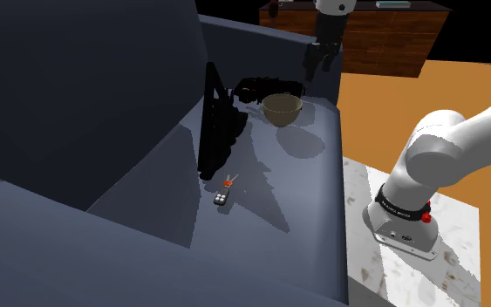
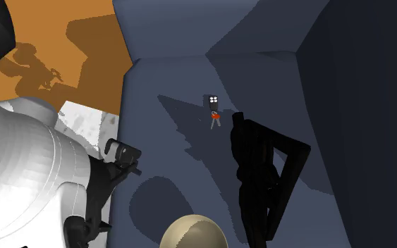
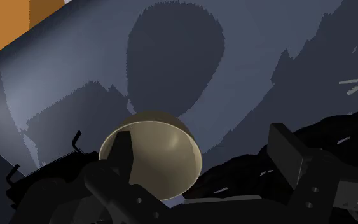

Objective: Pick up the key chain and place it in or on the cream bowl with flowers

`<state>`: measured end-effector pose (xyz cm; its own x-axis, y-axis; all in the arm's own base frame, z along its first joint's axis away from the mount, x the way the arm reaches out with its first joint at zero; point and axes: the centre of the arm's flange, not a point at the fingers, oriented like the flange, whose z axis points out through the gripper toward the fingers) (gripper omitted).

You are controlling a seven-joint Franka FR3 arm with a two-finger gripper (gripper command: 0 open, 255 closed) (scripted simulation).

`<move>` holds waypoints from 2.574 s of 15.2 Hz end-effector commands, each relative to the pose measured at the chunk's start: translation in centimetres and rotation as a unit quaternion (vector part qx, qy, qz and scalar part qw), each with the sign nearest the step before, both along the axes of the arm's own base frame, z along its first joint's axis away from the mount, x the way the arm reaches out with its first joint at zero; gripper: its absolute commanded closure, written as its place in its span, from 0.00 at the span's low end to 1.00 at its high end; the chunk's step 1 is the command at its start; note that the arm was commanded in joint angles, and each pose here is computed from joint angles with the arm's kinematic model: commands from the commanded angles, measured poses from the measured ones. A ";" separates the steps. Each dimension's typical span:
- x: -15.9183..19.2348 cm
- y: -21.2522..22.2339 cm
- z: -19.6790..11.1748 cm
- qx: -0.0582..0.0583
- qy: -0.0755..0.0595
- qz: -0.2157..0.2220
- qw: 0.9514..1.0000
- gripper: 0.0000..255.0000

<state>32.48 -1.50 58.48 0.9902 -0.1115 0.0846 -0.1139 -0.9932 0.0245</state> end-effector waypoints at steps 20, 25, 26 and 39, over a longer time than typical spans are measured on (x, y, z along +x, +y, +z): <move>4.7 21.2 -12.2 0.013 0.017 -0.026 0.999 0.00; 6.1 26.7 -15.3 0.016 0.022 -0.033 0.999 0.00; 6.3 27.9 -15.9 0.017 0.023 -0.034 0.999 0.00; 8.5 36.2 -23.2 0.022 0.029 -0.044 0.998 0.00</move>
<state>40.98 34.65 35.86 0.9793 -0.2014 0.0195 -0.2013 -0.9795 -0.0086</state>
